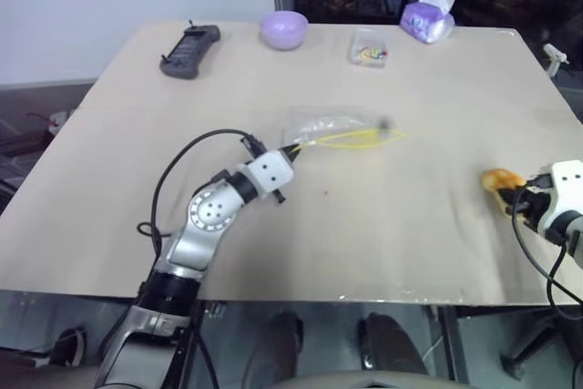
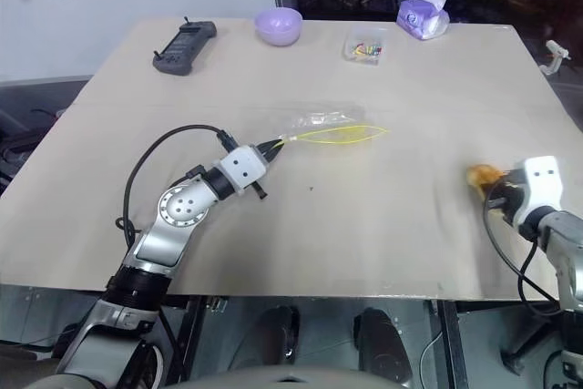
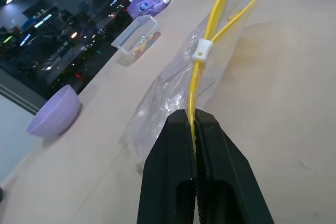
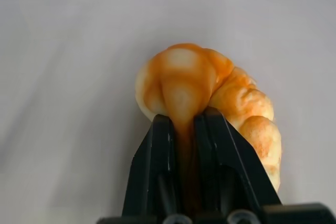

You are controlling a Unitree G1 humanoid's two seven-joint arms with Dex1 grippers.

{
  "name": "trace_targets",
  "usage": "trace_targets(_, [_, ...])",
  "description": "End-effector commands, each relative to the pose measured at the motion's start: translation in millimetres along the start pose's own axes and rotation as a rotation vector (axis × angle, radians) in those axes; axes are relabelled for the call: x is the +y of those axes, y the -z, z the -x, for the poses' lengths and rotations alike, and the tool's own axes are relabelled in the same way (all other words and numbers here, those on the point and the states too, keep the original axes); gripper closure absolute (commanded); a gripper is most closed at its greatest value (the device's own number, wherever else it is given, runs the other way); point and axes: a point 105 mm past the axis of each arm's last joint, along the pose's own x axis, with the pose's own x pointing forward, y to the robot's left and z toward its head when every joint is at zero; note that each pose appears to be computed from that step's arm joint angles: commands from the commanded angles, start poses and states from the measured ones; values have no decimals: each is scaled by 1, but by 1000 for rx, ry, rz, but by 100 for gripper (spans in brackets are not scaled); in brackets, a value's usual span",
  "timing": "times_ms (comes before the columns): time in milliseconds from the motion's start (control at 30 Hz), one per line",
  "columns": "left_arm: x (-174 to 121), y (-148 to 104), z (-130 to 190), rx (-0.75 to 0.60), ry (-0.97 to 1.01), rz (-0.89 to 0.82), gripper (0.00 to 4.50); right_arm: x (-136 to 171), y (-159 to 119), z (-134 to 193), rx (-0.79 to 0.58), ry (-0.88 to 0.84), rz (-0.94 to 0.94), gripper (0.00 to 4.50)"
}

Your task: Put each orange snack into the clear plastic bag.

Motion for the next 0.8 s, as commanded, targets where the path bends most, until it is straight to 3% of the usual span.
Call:
trace_targets(33, [6, -12, -2, -40, -19, -29, 450, 54, -69, 6, -195, -274, 111, 449])
trace_targets(300, [3, -18, -8, -60, -1, -47, 450, 117, -109, 12, -231, -607, 287, 449])
trace_targets(800, [-2, -28, -9, -105, 17, -54, 450, 126, -113, -32, -203, -638, 334, 449])
